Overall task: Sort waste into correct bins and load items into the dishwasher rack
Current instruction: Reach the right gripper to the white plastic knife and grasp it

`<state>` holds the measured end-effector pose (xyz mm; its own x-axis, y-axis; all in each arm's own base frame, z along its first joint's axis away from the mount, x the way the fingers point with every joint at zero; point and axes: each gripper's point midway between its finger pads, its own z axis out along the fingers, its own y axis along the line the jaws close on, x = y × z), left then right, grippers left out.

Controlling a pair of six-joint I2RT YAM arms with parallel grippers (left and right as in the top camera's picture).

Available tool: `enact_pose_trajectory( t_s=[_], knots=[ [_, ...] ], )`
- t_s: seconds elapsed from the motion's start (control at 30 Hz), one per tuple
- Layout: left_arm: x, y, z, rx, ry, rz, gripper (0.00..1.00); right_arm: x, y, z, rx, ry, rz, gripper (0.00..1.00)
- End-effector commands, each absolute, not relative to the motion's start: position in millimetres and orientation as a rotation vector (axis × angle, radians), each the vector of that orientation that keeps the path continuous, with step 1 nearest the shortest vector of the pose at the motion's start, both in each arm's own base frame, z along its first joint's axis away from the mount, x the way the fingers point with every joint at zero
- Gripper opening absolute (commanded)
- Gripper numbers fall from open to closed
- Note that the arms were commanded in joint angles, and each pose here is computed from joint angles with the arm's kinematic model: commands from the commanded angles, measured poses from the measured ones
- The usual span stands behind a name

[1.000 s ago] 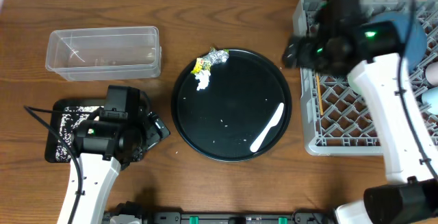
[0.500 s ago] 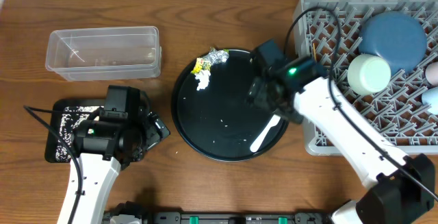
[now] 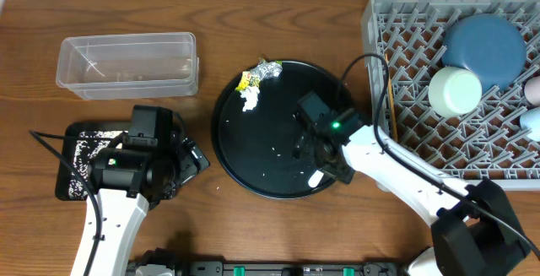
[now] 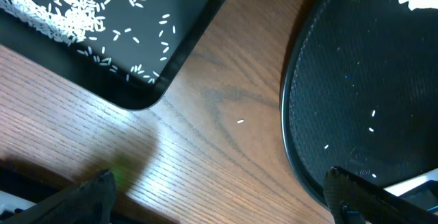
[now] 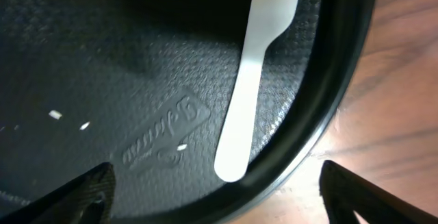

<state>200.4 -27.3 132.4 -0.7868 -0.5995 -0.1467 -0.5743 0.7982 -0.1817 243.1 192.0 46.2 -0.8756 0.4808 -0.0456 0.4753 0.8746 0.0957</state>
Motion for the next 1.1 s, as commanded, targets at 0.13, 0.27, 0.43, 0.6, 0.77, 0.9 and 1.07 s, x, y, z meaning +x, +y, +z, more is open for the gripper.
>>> enact_pose_trajectory(
  t_s=[0.13,0.27,0.43,0.6,0.77,0.9,1.07],
  knots=[
    [203.6,-23.4,137.9,-0.930,2.763,-0.172,0.98,238.0,193.4,20.6,0.813,2.986,0.107,0.85],
    [203.7,-23.4,137.8,-0.930,2.763,-0.172,0.98,240.0,195.0,9.1,0.816,2.995,0.089,0.85],
    [203.6,-23.4,137.7,-0.930,2.763,-0.171,0.98,237.2,192.5,-6.9,0.836,3.019,0.032,0.83],
    [203.6,-23.4,137.7,-0.930,2.763,-0.171,0.98,238.8,190.6,-10.9,0.841,3.021,0.022,0.80],
    [203.6,-23.4,137.7,-0.930,2.763,-0.171,0.98,244.2,187.8,-10.8,0.867,3.008,0.036,0.56],
    [203.6,-23.4,137.7,-0.930,2.763,-0.171,0.98,247.8,183.3,-10.7,0.877,3.004,0.036,0.40],
    [203.6,-23.4,137.7,-0.930,2.763,-0.171,0.98,248.5,182.6,-10.6,0.842,3.014,0.037,0.26]
  ],
)
